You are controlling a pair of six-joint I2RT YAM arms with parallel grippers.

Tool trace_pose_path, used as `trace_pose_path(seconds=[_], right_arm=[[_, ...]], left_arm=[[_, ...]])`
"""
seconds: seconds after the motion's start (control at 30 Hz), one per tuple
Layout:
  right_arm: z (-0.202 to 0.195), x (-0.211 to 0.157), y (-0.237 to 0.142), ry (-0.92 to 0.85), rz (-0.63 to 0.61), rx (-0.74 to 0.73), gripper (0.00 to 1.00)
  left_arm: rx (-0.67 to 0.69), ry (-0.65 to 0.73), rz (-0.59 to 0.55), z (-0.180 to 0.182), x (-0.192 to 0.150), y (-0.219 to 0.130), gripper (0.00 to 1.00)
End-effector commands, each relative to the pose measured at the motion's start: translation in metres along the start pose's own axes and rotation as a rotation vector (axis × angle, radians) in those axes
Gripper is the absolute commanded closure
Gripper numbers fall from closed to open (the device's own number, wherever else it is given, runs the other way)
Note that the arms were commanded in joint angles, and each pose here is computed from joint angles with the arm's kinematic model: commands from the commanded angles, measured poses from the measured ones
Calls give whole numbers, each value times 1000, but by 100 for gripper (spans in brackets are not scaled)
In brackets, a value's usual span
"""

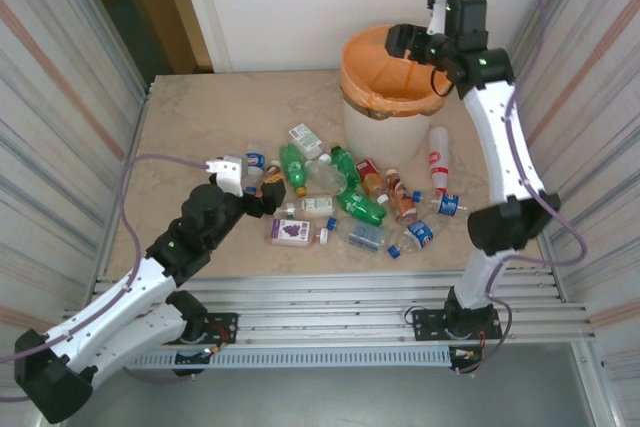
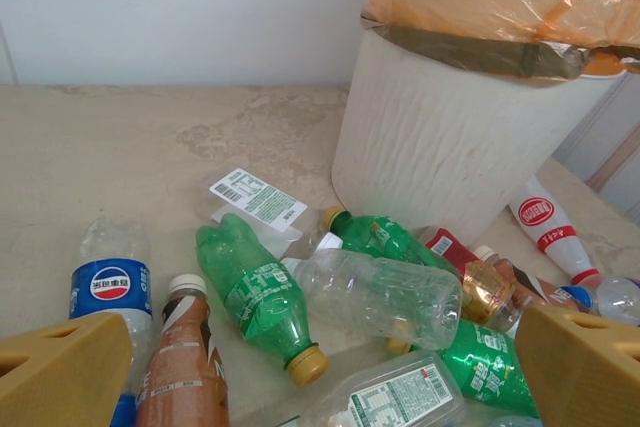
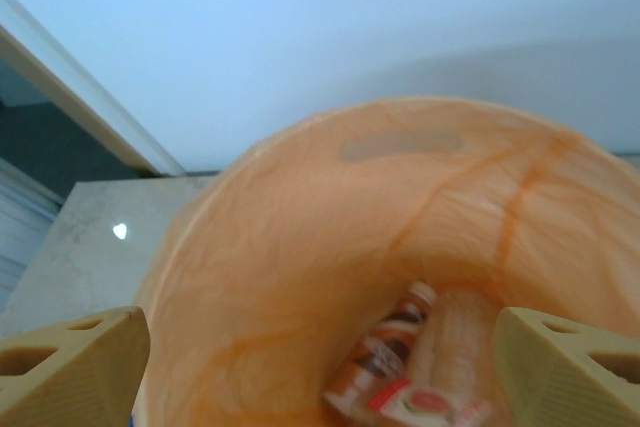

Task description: Put the plastic bottles in the bin

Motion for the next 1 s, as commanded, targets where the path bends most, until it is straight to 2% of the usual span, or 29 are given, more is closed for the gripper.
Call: trace_pose_path(seconds=[0.0, 0.27, 0.4, 0.6, 0.73, 0.97], right_arm=[[-16, -24, -32, 50, 24, -103, 12], [-70, -112, -96, 212, 93, -271, 11], [-99, -144, -109, 306, 124, -320, 10], [-129, -197, -75, 427, 271, -282, 12], [-140, -229, -42, 442, 395, -261, 14], [-153, -267, 2, 459, 505, -250, 16]], left_arm=[[35, -23, -31, 3, 13, -3, 1], [83, -37, -28, 18, 8, -3, 1], [111, -79, -22, 28, 5, 0, 1], [160, -151, 15, 41, -2, 5, 1], [191, -185, 37, 49, -5, 4, 1], [212, -245, 48, 58, -7, 4, 1]])
Point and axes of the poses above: each hand's point on the last joint's axis, 136 mm out from that joint toward the fingers, its own y axis out along the fingers, its own z axis along the line the jaws close on, x = y × z, the point moved 2 cm from there along -y, back along the fingers, and after that the axes turned 12 degrees about -y, right-handed, at the moved point
